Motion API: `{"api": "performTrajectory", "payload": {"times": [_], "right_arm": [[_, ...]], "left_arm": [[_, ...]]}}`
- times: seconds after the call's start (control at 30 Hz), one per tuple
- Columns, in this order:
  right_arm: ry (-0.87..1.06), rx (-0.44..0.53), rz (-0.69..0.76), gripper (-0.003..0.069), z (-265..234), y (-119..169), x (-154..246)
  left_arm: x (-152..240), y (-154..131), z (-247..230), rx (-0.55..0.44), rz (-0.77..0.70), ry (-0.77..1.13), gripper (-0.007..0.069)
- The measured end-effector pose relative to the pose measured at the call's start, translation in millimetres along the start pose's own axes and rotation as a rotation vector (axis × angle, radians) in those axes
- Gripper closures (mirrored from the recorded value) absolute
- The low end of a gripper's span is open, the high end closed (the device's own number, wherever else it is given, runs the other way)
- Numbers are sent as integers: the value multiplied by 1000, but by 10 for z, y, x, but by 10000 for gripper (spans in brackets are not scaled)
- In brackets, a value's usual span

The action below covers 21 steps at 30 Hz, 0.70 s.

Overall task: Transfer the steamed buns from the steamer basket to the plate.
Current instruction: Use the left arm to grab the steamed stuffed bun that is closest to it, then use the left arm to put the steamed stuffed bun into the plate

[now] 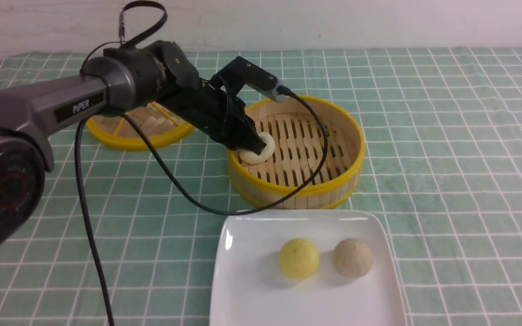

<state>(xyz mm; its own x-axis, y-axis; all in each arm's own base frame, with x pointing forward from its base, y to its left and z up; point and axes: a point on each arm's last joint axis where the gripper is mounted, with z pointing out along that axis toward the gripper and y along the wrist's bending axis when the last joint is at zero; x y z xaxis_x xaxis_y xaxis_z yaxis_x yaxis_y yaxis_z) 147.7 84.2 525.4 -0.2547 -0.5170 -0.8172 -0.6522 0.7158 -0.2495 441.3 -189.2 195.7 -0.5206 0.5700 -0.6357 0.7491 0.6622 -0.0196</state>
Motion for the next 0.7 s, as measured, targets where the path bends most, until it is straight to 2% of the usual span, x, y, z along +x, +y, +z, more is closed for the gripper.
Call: {"api": "performTrajectory", "payload": {"times": [0.1, 0.23, 0.33, 0.37, 0.5, 0.57, 0.7], "right_arm": [[-7, -16, 6, 383, 0, 14, -6], [-12, -30, 11, 383, -1, 26, -11], [-9, -42, 14, 383, -1, 37, -8], [-1, -47, 14, 383, -1, 42, -1], [1, -48, 14, 384, -1, 43, 1], [1, -48, 14, 384, -1, 43, 1], [1, -48, 14, 384, -1, 43, 1]], "left_arm": [[-93, -30, -177, -5, -27, -23, 595], [-237, -107, -538, -12, 11, -53, 595], [-437, -242, -1109, -35, 61, -130, 595], [-517, -339, -1439, -43, 88, -172, 595], [-587, -581, -2101, -40, 117, -240, 595], [-566, -719, -2402, -22, 115, -250, 595], [-472, -891, -2680, 34, 104, -204, 595]]}}
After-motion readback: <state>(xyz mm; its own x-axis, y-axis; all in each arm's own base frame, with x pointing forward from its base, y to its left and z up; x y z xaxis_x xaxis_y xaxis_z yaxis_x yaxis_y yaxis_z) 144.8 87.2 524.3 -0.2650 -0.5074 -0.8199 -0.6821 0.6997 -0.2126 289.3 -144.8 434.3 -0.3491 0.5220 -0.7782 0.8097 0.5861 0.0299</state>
